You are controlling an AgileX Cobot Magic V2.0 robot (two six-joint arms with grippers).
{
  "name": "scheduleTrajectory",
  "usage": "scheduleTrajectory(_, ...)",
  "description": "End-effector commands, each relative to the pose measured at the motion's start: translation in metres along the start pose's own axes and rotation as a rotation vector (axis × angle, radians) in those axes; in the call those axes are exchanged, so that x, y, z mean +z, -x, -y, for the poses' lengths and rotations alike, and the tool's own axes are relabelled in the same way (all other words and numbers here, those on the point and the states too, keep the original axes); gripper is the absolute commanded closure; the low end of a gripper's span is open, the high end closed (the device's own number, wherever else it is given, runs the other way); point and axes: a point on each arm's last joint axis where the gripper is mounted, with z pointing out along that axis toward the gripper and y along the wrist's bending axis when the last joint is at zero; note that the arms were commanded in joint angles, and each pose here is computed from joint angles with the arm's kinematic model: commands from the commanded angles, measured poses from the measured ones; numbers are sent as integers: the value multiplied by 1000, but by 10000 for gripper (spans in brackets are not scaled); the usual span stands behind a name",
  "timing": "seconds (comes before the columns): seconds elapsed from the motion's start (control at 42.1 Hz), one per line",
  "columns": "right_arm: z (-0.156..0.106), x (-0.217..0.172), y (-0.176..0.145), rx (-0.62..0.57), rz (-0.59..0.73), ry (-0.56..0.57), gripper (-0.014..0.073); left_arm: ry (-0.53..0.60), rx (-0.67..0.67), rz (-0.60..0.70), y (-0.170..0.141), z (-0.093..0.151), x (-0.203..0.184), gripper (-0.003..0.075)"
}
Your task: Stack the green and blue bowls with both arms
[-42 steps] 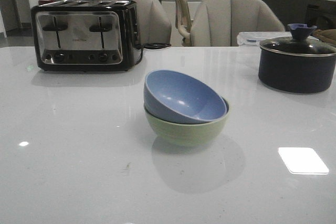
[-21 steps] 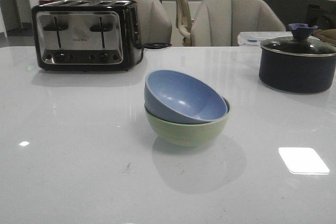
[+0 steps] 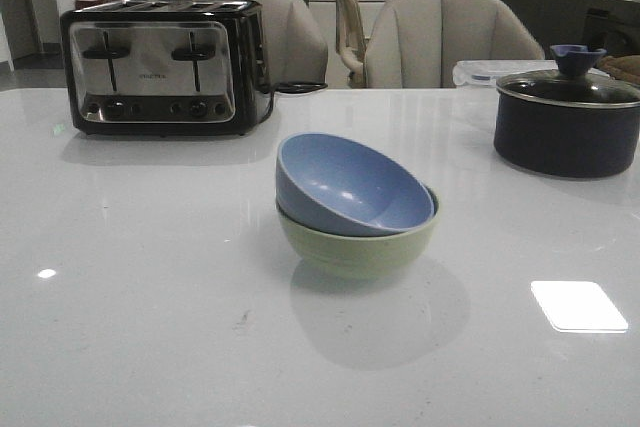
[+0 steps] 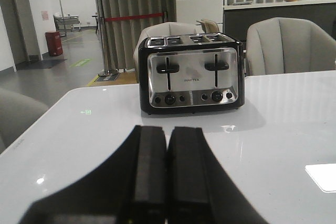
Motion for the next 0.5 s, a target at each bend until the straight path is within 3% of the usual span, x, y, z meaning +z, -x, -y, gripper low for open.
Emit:
scheduleTrajectory(0.0,0,-2,9,-22,107,2,554,3,-21,90,3,0,-2,620)
scheduleTrajectory(0.475,-1,-2,9,-27,107,3,554,3,-21,90,3,0,-2,620)
